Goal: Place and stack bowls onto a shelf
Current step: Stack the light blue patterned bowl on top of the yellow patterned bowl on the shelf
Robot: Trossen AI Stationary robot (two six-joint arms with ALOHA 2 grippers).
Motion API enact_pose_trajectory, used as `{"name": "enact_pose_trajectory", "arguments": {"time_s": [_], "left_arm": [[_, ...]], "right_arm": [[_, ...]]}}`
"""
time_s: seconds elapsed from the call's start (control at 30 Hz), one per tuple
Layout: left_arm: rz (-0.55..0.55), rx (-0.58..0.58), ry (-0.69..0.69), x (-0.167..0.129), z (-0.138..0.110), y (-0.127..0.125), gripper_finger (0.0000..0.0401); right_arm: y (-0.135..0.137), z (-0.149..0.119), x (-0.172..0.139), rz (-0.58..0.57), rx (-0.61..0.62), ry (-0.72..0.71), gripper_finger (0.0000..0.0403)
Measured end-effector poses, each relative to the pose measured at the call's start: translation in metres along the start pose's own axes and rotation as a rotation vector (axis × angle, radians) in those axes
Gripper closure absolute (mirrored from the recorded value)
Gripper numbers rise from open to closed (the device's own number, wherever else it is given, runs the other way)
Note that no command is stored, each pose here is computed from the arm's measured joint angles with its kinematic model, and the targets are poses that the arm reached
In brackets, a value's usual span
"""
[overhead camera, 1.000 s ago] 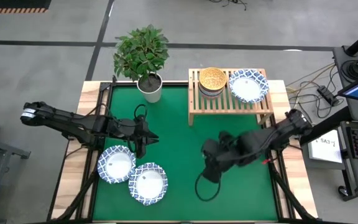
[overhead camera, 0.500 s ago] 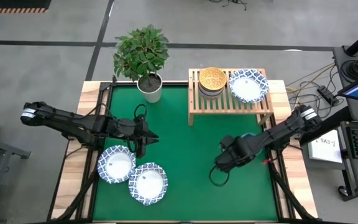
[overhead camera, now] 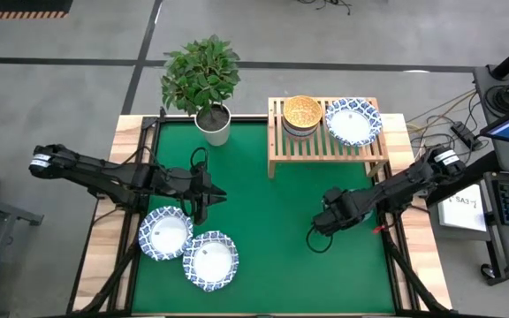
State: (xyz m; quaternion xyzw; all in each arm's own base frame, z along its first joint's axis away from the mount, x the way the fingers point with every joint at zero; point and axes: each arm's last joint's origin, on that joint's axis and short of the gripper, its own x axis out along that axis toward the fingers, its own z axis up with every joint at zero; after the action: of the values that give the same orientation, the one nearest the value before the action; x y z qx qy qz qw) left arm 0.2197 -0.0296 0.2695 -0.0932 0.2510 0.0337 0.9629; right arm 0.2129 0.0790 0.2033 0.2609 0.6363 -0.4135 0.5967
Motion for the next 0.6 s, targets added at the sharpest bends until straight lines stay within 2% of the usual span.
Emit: {"name": "enact_pose_trajectory", "arguments": {"time_s": [0.13, 0.43, 0.6], "left_arm": [[0.021, 0.0, -0.009, 0.0, 0.0, 0.001, 0.034], [0.021, -0.001, -0.014, 0.0, 0.001, 0.0, 0.034], [0.022, -0.001, -0.014, 0.0, 0.001, 0.0, 0.034]], "right_arm": [[-0.002, -0.001, 0.013, -0.031, -0.003, 0.003, 0.0287], [-0.004, -0.003, 0.034, -0.023, -0.002, -0.026, 0.029], [-0.003, -0.002, 0.034, -0.011, -0.014, -0.033, 0.0328]]}}
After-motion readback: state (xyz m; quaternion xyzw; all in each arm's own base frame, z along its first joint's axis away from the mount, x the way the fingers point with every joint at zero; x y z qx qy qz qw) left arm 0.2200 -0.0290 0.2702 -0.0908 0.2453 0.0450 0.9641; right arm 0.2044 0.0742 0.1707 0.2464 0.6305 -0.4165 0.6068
